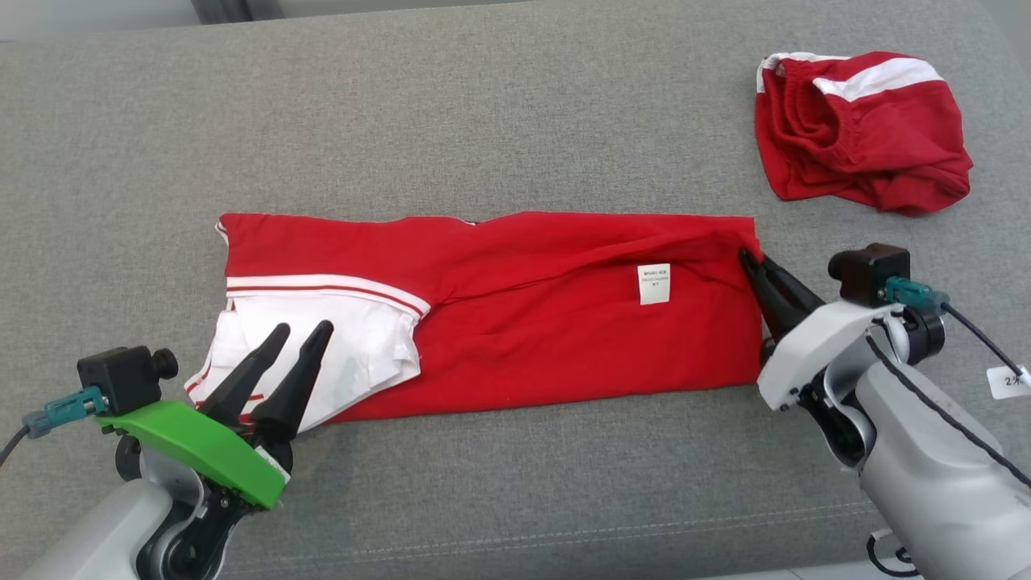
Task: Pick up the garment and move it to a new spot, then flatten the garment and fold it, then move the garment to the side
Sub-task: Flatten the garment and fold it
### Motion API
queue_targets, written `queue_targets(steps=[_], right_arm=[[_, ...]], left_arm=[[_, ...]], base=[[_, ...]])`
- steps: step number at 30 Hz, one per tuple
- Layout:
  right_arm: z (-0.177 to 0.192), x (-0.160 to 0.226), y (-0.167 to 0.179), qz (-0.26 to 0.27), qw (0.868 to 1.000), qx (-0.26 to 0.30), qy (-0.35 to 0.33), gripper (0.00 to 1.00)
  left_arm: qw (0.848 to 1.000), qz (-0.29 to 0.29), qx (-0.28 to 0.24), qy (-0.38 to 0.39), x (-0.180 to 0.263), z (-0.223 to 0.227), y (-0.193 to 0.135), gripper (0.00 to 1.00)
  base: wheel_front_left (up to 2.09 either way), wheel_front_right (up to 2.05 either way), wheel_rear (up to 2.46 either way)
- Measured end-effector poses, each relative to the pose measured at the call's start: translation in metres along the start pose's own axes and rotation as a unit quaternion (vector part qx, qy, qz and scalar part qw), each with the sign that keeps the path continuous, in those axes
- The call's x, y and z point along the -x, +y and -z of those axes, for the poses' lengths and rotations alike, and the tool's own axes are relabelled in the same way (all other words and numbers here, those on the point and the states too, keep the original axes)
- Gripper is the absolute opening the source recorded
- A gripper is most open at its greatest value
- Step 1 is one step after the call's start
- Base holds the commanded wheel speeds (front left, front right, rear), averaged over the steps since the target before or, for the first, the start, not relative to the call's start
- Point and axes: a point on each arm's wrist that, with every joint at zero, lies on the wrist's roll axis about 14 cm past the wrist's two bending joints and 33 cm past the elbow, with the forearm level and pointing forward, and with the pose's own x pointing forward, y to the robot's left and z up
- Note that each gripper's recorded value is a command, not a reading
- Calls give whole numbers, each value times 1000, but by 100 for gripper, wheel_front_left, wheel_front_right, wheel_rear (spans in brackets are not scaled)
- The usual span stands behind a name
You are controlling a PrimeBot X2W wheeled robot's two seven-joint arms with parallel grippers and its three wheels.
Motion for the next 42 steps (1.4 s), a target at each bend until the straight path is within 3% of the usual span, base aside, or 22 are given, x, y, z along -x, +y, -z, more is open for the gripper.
queue_targets(steps=[5,9,14,17,18,19,20,25,30,37,42], right_arm=[[18,10,-3,4,1000,5,23,25],[18,11,-2,1,1000,12,25,40],[21,14,1,-8,999,25,30,49],[32,24,-2,-6,998,33,45,76],[34,26,-3,-5,998,33,49,81],[37,29,-4,-3,998,34,52,98],[38,31,-4,-2,998,34,55,100],[27,35,-14,19,999,20,35,100],[-10,30,-18,35,999,-11,-26,100],[-75,29,-24,58,986,-78,-139,100],[-67,39,-26,79,975,-144,-152,100]], left_arm=[[1000,2,-4,-5,-1,-4,0,100],[1000,2,-11,-8,-1,-5,-1,100],[1000,6,-10,-10,0,-3,-5,100],[1000,6,-10,-14,3,-4,-7,100],[1000,5,-10,-15,4,-3,-7,100],[1000,3,-9,-15,6,-3,-7,100],[1000,1,-7,-15,8,-2,-7,100],[999,-1,-10,-32,12,-9,-8,100],[998,-9,-22,-65,14,-30,-5,100],[989,-72,-54,-115,24,-60,25,100],[988,-85,-59,-118,24,-53,26,100]], base=[[0,0,0],[0,0,0],[0,0,0],[0,0,0],[0,0,0],[0,0,0],[0,0,0],[0,0,0],[0,0,0],[0,0,0],[0,0,0]])
